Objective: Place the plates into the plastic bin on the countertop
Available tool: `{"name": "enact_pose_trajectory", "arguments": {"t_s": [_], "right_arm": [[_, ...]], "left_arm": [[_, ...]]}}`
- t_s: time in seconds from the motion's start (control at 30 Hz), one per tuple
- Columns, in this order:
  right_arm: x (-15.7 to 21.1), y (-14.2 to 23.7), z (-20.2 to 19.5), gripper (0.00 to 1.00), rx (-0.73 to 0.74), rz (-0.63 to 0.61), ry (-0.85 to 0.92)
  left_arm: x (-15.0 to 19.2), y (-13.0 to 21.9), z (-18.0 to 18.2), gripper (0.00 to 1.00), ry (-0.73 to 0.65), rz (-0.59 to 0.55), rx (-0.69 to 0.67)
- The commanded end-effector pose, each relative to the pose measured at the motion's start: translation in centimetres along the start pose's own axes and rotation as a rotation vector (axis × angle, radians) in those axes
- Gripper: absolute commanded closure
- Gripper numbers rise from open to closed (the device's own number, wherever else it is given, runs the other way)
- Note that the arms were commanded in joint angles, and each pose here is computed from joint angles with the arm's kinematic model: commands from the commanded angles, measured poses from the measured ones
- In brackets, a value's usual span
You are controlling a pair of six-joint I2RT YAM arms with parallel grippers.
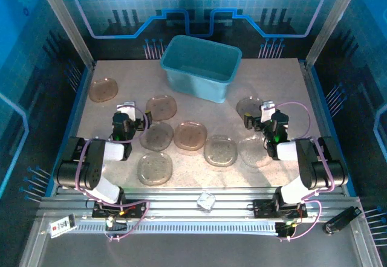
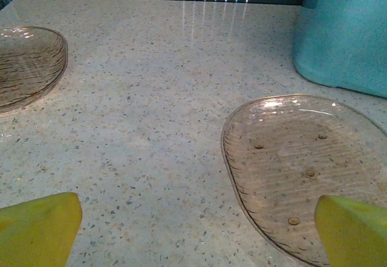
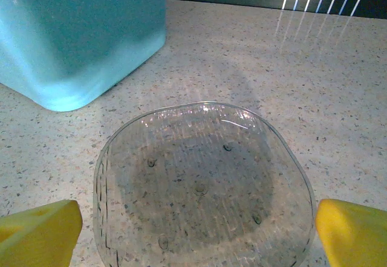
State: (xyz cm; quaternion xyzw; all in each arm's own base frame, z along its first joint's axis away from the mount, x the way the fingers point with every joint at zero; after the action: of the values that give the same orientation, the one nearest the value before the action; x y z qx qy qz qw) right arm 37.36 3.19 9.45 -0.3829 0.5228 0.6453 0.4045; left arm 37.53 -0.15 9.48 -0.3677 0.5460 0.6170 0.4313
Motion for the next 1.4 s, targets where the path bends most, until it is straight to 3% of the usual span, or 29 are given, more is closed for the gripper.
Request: {"name": "enact_pose_trajectory", "arguments": {"t_s": [0.0,0.57,0.87,1.0,1.17,1.37], "right_arm": [[-1.2,-0.3,0.2,0.00,-0.008,-0.032,0.021],[-1.2,-0.3,0.1,0.00,-0.018,-0.029,0.009],[-3.0,2.5,-1.2,0.00,0.075,-0.142,-0.031],[-5.5,4.0,-0.7,0.00,0.078,-0.131,-0.051],[-9.9,6.5,3.0,0.03,-0.080,-0.059,-0.139],[-13.1,9.8,4.3,0.09,-0.063,0.013,-0.202]], "left_arm": [[-0.9,-0.2,0.2,0.01,0.011,-0.032,0.009],[-0.9,-0.2,0.2,0.01,0.013,-0.031,0.008],[-2.0,0.8,1.7,0.01,0.044,-0.023,-0.074],[-3.6,1.7,3.5,0.01,0.076,0.012,-0.172],[-8.6,4.4,5.1,0.01,0.158,0.048,-0.226],[-13.9,8.3,4.4,0.02,0.395,0.136,-0.144]]}}
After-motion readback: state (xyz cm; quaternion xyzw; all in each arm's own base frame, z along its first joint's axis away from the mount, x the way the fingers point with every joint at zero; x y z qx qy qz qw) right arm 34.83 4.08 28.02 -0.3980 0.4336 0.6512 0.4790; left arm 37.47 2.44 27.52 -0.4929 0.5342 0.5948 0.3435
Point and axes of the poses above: each hand's point on the last joint's axis, 136 mm out from that joint toward the fingers, its own y axis back along the fingers, its own z axis along the line the jaws close on, x = y × z, the point moved 2 cm from there along y, back along the fingers, and after that the axes turned 12 degrees about -y, right-handed, at the moved point
